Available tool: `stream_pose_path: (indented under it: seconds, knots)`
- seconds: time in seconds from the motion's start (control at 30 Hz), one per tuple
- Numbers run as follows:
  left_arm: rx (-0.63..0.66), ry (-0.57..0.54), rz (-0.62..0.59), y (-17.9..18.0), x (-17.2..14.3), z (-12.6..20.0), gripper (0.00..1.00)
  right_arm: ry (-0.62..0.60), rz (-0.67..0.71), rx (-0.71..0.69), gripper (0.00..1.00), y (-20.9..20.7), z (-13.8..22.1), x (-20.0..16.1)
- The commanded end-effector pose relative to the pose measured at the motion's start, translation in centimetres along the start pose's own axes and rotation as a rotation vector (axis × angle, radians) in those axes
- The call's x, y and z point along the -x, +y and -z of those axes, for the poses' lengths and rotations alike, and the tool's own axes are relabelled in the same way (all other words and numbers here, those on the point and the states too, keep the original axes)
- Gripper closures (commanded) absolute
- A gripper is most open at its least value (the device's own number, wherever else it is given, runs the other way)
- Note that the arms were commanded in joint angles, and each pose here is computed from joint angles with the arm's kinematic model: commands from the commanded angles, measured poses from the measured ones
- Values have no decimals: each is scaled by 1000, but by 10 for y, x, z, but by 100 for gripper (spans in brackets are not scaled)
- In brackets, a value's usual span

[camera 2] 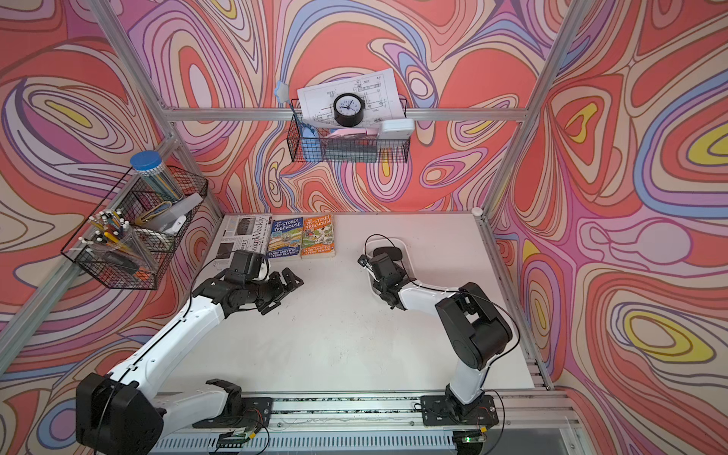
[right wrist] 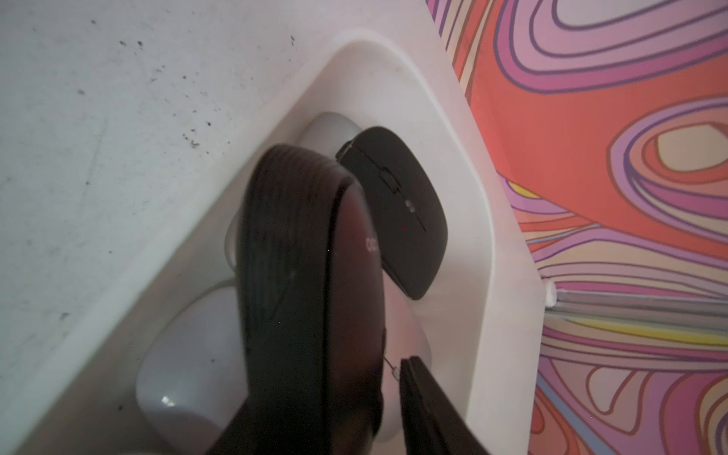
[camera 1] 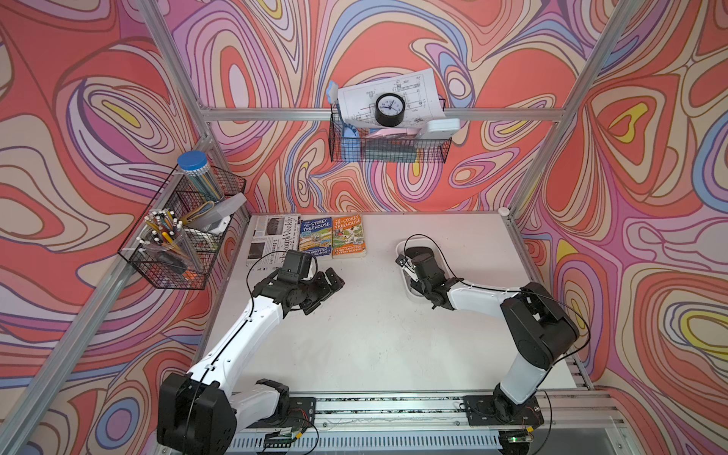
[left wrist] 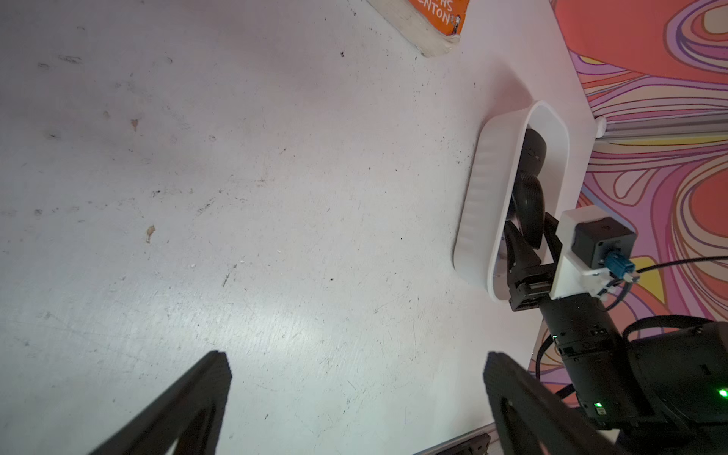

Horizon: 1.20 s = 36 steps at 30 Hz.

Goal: Put the mouse in the storage box
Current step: Place the mouse in the storage box.

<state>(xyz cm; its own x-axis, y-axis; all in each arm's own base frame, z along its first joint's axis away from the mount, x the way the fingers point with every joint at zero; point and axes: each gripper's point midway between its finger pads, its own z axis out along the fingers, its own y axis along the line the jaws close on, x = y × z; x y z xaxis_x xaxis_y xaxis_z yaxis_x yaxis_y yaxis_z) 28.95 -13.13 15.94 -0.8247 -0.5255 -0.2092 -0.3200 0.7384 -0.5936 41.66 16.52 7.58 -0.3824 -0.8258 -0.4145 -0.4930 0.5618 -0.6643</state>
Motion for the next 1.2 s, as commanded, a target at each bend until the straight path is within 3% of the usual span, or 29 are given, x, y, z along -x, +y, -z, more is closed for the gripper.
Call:
stream_pose_path:
  seconds: [0.0, 0.4, 0.7, 0.8, 1.03, 1.17]
  knots:
    - [-8, -2, -19, -4, 3, 3, 1, 8, 35, -15, 46, 5, -1, -1]
    - [3, -2, -24, -1, 1, 6, 1, -129, -65, 84, 37, -3, 44, 25]
    - [9, 0, -26, 1, 0, 6, 2, -191, -190, 33, 32, -26, 62, 34]
    - [11, -3, -25, 2, 0, 6, 1, -213, -239, 73, 32, -22, 64, 40]
    - [15, -11, -27, 3, 2, 4, 1, -195, -428, 110, 32, -27, 52, 34]
    - [45, -77, -76, 7, 14, 6, 2, -254, -626, 123, 30, -55, 59, 37]
